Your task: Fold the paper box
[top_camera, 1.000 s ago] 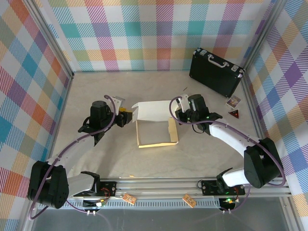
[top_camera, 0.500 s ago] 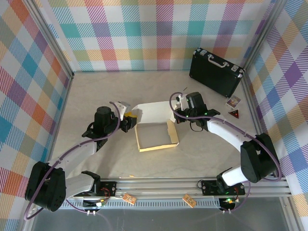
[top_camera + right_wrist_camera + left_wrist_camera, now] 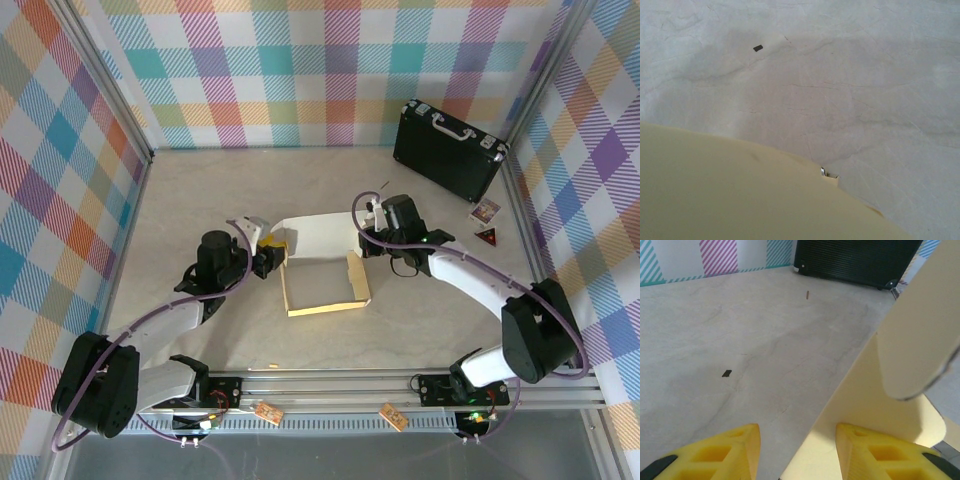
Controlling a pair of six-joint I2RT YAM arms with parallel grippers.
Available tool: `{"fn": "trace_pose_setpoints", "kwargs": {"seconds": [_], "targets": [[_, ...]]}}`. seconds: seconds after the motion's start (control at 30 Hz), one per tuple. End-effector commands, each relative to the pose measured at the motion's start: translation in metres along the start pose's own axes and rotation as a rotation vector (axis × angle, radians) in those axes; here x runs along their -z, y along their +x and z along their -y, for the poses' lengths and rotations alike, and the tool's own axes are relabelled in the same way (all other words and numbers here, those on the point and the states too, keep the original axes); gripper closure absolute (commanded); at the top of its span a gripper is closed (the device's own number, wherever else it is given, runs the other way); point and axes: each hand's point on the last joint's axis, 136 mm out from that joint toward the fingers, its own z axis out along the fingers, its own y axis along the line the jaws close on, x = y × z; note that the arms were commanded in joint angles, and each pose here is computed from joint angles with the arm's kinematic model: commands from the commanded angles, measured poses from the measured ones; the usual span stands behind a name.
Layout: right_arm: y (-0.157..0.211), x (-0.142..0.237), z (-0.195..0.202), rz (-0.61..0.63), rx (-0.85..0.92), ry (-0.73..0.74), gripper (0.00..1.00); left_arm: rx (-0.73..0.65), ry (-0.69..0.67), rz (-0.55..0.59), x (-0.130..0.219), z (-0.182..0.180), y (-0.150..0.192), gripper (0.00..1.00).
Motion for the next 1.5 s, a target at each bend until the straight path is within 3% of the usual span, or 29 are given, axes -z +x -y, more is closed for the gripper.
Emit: {"fn": "trace_pose_setpoints", "kwargs": {"seconds": [0.0,0.2,0.37,0.57,0.77,1.47], "targets": [[0.000,0.009,-0.033,0.023,-0.020,-0.117,0.95,0.004,0.044,-0.018,-0.002,0.014,0.013,0.56],[-0.003,0.010,-0.043,0.087,0.031,-0.165,0.94,-0.043,0.092,0.008,0.000,0.023,0.016,0.55],[-0.013,0.010,-0.050,0.110,0.111,-0.181,0.94,-0.179,0.180,0.033,0.003,0.040,0.011,0.50],[-0.016,0.014,-0.056,0.111,0.222,-0.202,0.94,-0.363,0.270,-0.019,0.007,0.053,0.024,0.42],[-0.015,0.018,-0.056,0.104,0.244,-0.220,0.94,-0.469,0.393,0.026,0.011,0.073,0.027,0.41],[-0.036,0.030,-0.027,0.146,0.144,-0.136,0.95,-0.463,0.480,0.005,0.015,0.084,0.038,0.43]]}}
